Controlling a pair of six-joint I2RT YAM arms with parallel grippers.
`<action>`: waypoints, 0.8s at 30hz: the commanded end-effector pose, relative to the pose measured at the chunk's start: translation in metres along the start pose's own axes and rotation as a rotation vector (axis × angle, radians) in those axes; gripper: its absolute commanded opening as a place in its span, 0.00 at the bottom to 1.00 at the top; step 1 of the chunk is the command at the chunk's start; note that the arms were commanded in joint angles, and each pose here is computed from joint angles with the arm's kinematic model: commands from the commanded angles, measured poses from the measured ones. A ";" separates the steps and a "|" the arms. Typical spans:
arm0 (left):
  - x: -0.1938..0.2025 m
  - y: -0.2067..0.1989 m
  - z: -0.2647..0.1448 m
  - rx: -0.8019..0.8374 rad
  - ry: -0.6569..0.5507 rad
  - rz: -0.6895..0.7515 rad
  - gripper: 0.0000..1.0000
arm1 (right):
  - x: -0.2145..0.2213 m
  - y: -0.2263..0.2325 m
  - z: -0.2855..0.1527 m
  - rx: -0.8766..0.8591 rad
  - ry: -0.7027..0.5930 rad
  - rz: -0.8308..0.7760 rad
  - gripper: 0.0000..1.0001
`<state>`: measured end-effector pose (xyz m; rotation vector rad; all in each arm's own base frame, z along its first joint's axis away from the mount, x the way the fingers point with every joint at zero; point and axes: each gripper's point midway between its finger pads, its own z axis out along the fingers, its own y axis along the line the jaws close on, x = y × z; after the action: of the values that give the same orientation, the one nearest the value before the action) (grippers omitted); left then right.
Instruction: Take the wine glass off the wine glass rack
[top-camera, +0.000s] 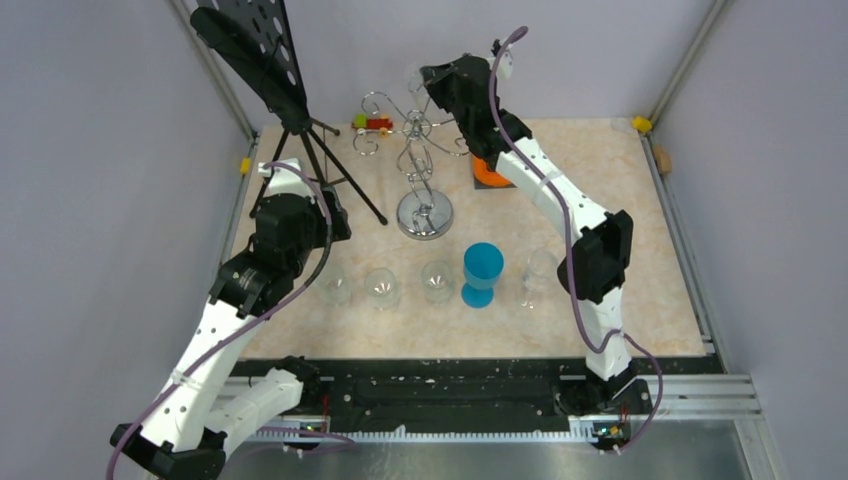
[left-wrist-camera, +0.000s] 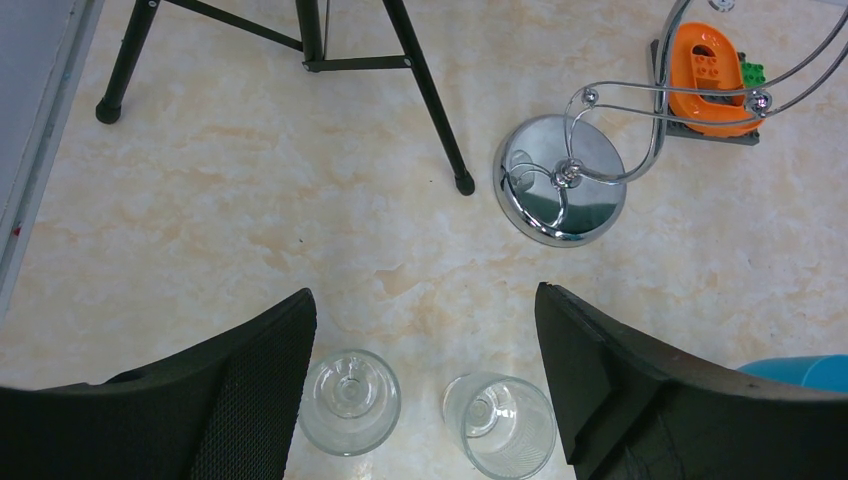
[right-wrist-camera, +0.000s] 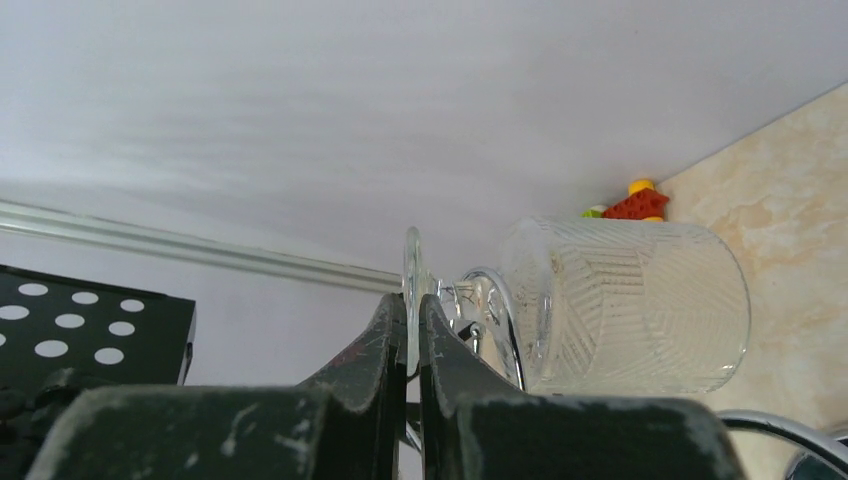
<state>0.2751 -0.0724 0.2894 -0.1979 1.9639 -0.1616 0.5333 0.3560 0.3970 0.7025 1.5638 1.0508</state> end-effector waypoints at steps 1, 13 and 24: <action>-0.010 0.000 -0.001 0.008 -0.049 -0.019 0.84 | -0.056 0.071 -0.025 -0.136 -0.107 0.080 0.00; -0.010 0.000 0.000 0.004 -0.047 -0.020 0.84 | -0.050 0.057 -0.023 -0.078 -0.082 0.066 0.00; -0.009 0.001 0.000 0.002 -0.046 -0.021 0.83 | -0.033 0.055 -0.038 -0.091 0.021 0.141 0.00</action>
<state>0.2760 -0.0708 0.2878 -0.2041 1.9637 -0.1570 0.5310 0.3467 0.3864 0.7767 1.6247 1.0334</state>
